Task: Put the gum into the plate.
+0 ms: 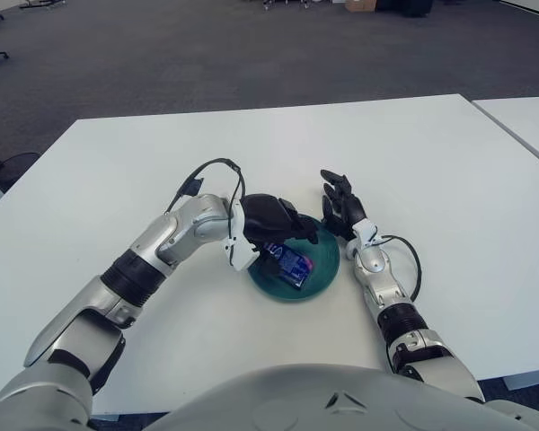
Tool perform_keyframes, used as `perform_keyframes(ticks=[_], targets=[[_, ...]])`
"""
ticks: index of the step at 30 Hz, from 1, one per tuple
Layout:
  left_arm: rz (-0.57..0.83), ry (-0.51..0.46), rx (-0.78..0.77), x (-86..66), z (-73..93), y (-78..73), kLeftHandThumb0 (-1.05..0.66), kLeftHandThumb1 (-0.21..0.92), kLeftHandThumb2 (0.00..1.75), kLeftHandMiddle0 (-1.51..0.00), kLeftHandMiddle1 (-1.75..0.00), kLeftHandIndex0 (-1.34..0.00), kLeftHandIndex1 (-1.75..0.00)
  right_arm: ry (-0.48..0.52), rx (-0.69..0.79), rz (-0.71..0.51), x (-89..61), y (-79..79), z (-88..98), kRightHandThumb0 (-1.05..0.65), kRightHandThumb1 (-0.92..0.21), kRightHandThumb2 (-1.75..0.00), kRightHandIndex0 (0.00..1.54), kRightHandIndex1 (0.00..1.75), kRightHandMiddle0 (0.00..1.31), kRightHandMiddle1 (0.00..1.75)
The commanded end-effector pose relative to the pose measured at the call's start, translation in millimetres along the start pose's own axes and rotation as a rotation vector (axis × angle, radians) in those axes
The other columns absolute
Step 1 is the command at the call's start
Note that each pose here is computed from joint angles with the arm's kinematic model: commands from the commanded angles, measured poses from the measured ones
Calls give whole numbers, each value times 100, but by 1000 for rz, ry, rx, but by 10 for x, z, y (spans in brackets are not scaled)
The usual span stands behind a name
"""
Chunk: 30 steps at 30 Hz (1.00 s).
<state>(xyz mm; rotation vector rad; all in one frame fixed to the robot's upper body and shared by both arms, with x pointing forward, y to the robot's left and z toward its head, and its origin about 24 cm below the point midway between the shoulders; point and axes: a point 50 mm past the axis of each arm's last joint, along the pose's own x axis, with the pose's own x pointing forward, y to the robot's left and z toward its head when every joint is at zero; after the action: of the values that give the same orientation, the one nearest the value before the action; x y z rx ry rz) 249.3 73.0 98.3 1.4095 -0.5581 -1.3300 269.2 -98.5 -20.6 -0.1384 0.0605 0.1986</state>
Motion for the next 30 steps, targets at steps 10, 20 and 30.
perform_keyframes(ticks=[10,20,30], targets=[[313,63,-203,-276,-287,128,-102,92,59,-20,0,0,-46,378,212,1,-462,70,-650,-58,-92,-87,33,2,0,66],[916,228,-890,-201,-491,-356,-105,92,62,-1,0,0,-4,450,225,-60,-499,70,-712,-69,-92,-83,14,0,0,36],[1445,158,-1430,-50,-235,-604,-97,92,83,-8,-1,-7,-6,470,264,-88,-500,54,-704,-74,-92,-81,17,1,0,36]])
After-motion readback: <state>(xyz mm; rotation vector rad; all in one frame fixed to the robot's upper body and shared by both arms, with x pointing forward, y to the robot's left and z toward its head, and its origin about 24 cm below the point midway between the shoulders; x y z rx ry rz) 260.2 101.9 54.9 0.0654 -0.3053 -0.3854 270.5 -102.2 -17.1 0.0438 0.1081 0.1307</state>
